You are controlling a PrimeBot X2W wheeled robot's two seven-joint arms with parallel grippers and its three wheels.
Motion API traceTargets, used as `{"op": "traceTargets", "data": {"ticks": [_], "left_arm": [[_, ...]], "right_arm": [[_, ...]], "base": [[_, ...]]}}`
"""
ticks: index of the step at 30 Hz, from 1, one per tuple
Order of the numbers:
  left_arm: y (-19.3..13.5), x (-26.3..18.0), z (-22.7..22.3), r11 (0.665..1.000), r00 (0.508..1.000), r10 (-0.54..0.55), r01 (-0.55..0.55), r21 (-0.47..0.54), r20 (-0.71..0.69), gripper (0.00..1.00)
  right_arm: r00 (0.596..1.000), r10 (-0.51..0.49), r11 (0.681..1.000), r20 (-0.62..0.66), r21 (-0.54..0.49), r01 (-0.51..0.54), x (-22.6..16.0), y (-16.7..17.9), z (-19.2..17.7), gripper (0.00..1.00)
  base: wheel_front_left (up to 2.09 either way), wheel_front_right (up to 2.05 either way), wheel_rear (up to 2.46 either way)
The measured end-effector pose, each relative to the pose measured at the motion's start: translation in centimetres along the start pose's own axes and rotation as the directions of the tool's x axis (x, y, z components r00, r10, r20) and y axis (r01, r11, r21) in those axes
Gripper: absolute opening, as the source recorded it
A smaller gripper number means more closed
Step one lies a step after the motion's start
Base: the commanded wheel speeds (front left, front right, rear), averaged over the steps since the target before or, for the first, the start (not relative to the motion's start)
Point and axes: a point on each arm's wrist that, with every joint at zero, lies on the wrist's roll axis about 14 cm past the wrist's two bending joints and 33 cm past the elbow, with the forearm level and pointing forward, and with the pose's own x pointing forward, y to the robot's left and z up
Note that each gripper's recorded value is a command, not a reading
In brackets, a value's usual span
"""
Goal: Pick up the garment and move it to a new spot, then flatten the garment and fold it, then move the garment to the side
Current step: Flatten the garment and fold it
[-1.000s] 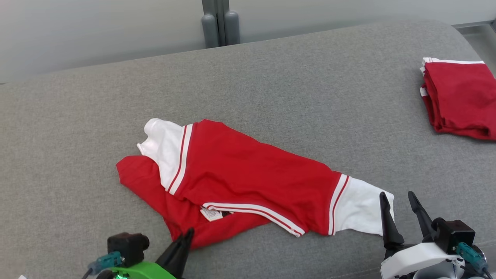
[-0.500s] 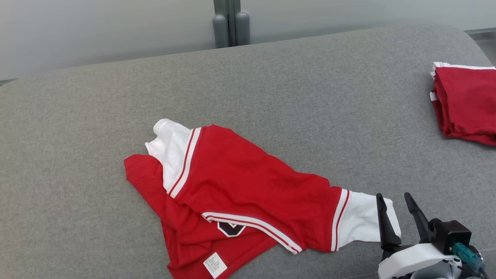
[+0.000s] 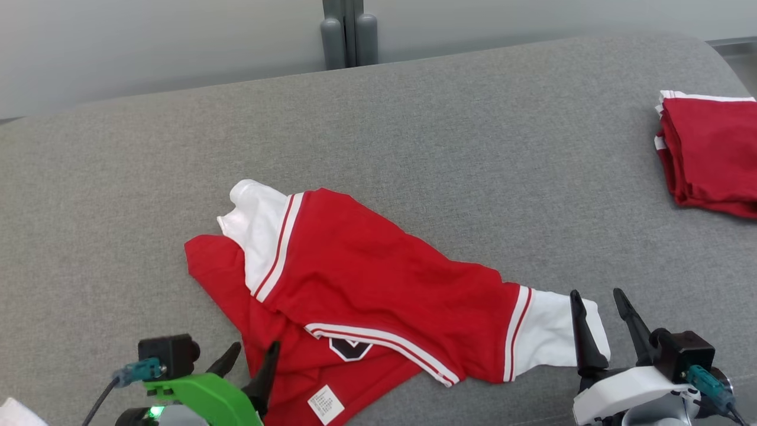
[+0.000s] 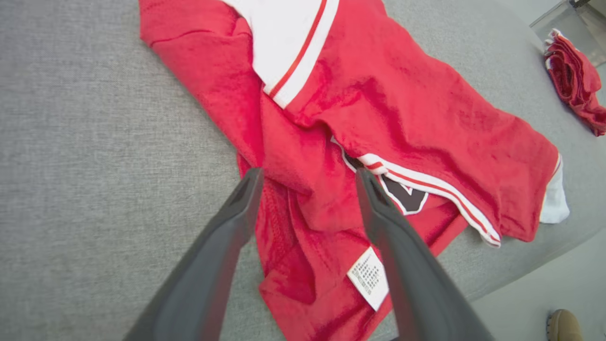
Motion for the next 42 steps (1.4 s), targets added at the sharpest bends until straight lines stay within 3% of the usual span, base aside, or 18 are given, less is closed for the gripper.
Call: {"op": "traceTargets", "data": {"ticks": [5,9,12,13,14,21,31,39,41,42], "left_arm": [[1.4,2.9,-1.0,0.997,0.996,0.070,-0.072,-0.028,-0.062,1.00],[0.3,4.5,-3.0,0.996,0.988,0.023,-0.036,-0.083,-0.152,1.00],[0.8,5.3,-3.8,0.997,0.982,0.022,-0.035,-0.062,-0.190,1.00],[0.7,5.5,-3.8,0.997,0.982,0.019,-0.032,-0.065,-0.186,0.81],[0.7,5.9,-3.7,0.996,0.984,0.020,-0.034,-0.078,-0.175,0.00],[1.4,8.5,1.1,0.996,0.998,0.058,-0.056,-0.064,0.029,0.00],[3.0,11.6,10.1,0.991,0.958,0.124,-0.134,0.024,0.259,0.00],[4.0,12.7,13.5,0.978,0.929,0.168,-0.199,0.063,0.328,0.00],[4.1,12.9,13.0,0.978,0.934,0.173,-0.200,0.055,0.314,0.60],[3.9,13.1,12.6,0.980,0.940,0.167,-0.191,0.053,0.299,1.00]], "right_arm": [[1.000,-0.005,1.000,0.004,0.000,0.005,0.1,-0.1,0.1,1.00],[0.999,-0.035,0.999,-0.006,0.005,0.035,-0.2,-1.0,-0.2,1.00],[0.999,-0.052,0.999,-0.013,0.005,0.052,-0.5,-1.5,-0.4,1.00],[0.998,-0.055,0.998,-0.014,0.005,0.056,-0.5,-1.6,-0.4,1.00],[0.998,-0.060,0.998,-0.016,0.006,0.060,-0.6,-1.8,-0.5,1.00],[0.998,-0.062,0.998,-0.017,0.010,0.063,0.0,-1.8,-0.5,1.00],[0.999,-0.043,0.999,-0.017,0.009,0.043,0.6,-1.2,-0.4,1.00],[0.998,-0.053,0.999,-0.013,0.008,0.053,0.1,-1.5,-0.3,1.00],[0.998,-0.058,0.998,-0.012,0.010,0.058,0.0,-1.7,-0.3,1.00],[0.998,-0.062,0.998,-0.009,0.012,0.062,-0.1,-1.8,-0.2,1.00]], "base": [[0.00,0.00,0.00],[0.00,0.00,0.00],[0.00,0.00,0.00],[0.00,0.00,0.00],[0.00,0.00,0.00],[0.00,0.00,0.00],[0.00,0.00,0.00],[0.00,0.00,0.00],[0.00,0.00,0.00],[0.00,0.00,0.00]]}}
